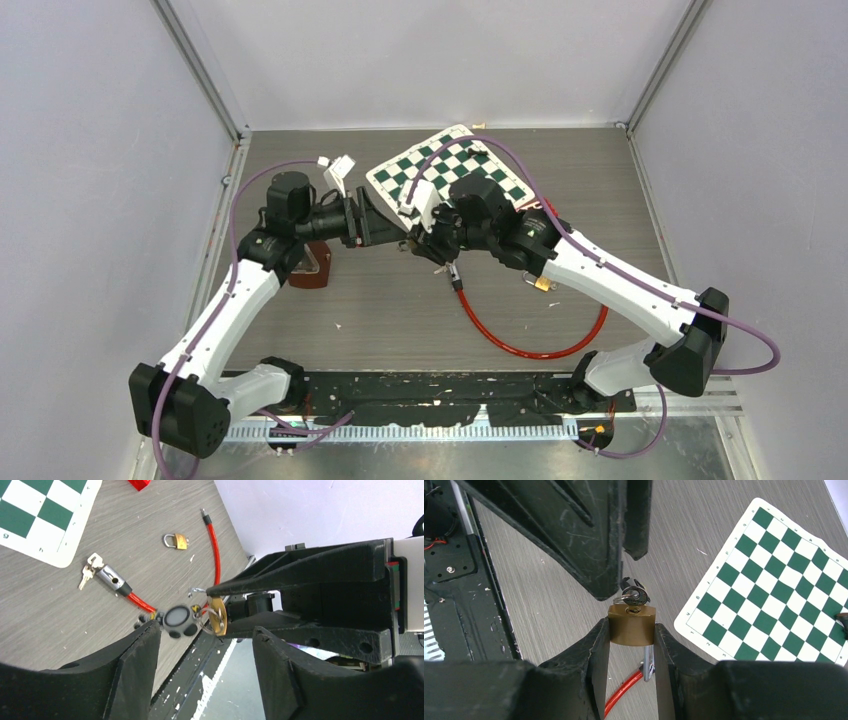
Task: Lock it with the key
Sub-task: Lock the lock.
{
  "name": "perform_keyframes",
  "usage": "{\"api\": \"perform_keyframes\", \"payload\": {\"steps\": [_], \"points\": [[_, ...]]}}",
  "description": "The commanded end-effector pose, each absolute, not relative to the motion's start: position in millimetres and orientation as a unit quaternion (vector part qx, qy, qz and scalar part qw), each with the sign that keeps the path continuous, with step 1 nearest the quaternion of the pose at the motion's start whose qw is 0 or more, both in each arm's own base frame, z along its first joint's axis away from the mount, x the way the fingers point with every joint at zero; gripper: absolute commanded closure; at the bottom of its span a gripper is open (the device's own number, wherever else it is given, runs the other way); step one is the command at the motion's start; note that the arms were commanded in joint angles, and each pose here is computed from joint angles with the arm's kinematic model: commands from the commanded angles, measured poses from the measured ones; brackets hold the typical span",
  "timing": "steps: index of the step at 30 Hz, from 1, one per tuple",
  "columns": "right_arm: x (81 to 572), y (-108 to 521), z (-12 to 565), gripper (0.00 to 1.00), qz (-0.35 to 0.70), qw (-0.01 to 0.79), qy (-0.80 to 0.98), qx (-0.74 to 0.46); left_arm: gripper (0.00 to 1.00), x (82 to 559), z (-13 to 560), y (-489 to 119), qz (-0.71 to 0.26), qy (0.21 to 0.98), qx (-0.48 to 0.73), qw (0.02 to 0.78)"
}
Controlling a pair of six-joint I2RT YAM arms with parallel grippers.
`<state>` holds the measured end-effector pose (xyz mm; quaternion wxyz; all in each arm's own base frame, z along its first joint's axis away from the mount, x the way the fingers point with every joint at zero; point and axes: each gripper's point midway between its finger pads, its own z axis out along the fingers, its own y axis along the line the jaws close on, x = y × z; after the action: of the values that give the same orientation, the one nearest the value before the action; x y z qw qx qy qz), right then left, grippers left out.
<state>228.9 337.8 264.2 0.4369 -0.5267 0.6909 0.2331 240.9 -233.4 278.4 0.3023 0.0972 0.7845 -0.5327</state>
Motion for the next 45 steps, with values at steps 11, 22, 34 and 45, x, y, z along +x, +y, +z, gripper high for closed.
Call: {"api": "perform_keyframes", "payload": {"steps": [11, 22, 34, 45], "points": [[212.6, 354.3, 307.0, 0.95, 0.267, 0.492, 0.623, -0.546, 0.27, 225.6, 279.7, -248.9, -0.573, 0.742, 0.2, 0.284], [220.5, 356.4, 296.8, 0.95, 0.241, 0.495, 0.627, -0.552, 0.49, 210.4, 274.1, -251.3, -0.591, 0.74, 0.208, 0.243], [242.1, 354.6, 272.3, 0.95, 0.194, 0.484, 0.668, -0.531, 0.84, 207.1, 258.3, -250.4, -0.585, 0.772, 0.176, 0.176], [262.7, 348.1, 248.7, 0.67, 0.164, 0.503, 0.709, -0.467, 1.0, 236.4, 237.5, -242.7, -0.521, 0.826, 0.117, 0.181]]}}
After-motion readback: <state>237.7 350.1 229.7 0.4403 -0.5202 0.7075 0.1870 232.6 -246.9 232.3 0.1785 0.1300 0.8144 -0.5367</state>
